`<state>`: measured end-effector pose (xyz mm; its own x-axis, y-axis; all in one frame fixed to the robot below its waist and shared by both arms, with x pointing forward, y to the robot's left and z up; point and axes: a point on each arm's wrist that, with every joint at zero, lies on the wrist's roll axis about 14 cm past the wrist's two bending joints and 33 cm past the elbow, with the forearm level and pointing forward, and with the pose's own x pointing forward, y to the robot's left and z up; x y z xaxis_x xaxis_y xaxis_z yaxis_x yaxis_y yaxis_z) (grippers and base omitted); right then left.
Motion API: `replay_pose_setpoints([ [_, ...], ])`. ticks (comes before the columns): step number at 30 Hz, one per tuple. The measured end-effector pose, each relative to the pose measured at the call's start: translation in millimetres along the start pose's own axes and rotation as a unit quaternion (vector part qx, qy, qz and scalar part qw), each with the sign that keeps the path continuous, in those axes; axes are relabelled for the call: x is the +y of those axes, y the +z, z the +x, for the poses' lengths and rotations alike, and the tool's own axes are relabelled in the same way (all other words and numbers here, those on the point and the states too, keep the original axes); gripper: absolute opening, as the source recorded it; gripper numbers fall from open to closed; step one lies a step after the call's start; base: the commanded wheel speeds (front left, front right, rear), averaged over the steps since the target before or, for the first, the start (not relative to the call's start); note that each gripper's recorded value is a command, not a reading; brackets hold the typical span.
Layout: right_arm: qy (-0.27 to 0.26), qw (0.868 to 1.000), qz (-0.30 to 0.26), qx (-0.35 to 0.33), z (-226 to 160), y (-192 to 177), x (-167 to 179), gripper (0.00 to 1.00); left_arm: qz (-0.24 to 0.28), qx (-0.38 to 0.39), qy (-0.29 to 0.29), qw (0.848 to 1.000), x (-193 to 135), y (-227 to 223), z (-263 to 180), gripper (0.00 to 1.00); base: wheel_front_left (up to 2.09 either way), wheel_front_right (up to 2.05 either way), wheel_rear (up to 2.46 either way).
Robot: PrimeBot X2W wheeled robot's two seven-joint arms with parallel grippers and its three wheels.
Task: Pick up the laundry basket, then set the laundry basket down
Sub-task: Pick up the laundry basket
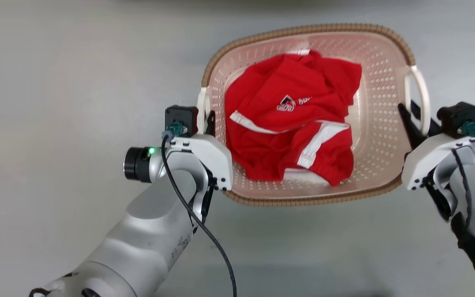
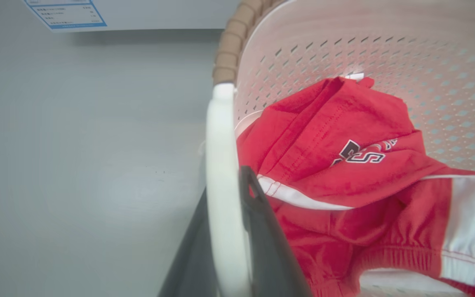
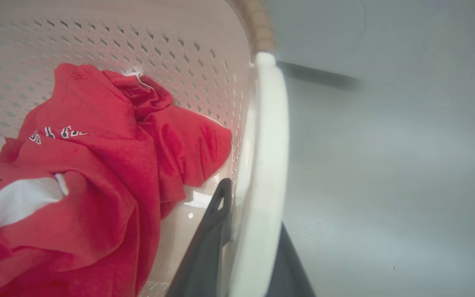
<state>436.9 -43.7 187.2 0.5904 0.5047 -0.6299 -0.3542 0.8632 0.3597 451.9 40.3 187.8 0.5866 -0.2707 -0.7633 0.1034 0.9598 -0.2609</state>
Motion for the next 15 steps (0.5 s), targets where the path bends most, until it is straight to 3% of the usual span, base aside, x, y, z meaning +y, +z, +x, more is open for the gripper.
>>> replay_pose_setpoints([
  [15,-0.002,0.999,0.010,0.033,-67,5,47,0.00,0.033,-0.002,-0.020,0.999,-23,1,-70,0.00,0.00,0.00,0.00],
])
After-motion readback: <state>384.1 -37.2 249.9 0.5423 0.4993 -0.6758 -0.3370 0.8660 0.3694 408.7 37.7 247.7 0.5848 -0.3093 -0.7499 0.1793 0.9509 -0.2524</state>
